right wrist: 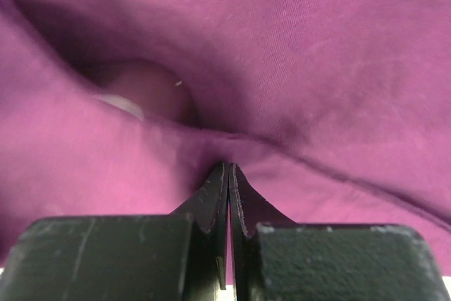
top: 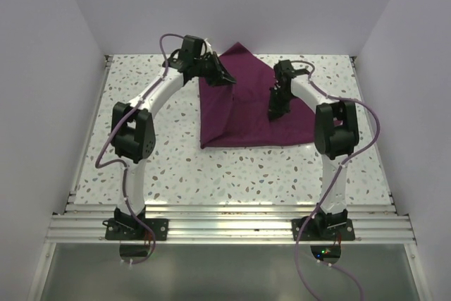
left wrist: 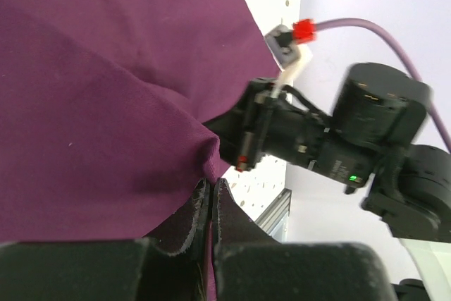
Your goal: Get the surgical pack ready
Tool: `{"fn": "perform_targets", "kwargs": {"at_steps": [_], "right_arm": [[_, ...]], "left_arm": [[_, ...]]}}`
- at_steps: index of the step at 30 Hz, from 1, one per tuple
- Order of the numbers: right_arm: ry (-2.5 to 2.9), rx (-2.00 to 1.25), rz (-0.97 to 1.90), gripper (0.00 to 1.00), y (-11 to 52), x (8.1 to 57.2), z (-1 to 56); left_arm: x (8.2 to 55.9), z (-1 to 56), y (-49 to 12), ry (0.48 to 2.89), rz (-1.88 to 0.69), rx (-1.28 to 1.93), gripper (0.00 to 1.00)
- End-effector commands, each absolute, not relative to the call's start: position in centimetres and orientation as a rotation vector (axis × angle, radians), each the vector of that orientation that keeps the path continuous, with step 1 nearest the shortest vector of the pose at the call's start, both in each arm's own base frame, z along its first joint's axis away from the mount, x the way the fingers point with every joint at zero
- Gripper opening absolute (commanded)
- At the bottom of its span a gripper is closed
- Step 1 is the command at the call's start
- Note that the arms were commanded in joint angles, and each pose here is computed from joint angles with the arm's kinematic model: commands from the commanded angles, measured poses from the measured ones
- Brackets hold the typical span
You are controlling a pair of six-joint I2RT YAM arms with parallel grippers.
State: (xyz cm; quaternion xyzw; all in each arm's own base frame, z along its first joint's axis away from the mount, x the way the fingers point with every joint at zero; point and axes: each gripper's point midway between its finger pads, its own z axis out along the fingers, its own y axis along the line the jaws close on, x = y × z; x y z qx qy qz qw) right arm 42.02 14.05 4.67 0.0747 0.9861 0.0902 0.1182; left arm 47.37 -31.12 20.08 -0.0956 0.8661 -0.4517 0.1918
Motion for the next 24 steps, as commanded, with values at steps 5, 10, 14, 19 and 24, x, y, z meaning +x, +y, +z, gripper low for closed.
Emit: {"fn": "perform_targets", "kwargs": {"at_steps": [5, 10, 14, 19, 24], "right_arm": [[2.89, 0.181, 0.303, 0.0, 14.9, 42.8, 3.8], [2.887, 0.193, 0.321, 0.0, 15.1, 42.9, 4.1], [2.848, 0.217, 0.323, 0.0, 14.3, 44.0, 6.0], [2.794, 0.244, 0.316, 0.0, 13.2, 45.4, 8.7], [2.785, 0.287, 0.288, 0.0, 11.2, 45.7, 10.0]], "left_arm": [[48.3, 21.3, -35.1, 2.366, -1.402, -0.205, 0.0], [48.3, 20.6, -37.2, 2.372, -1.456, -0.183, 0.0], [48.1, 19.7, -37.7, 2.391, -1.448, -0.184, 0.0], [47.7, 18.5, -37.5, 2.422, -1.422, -0.182, 0.0], [46.8, 17.2, -38.5, 2.459, -1.428, -0.165, 0.0]]}}
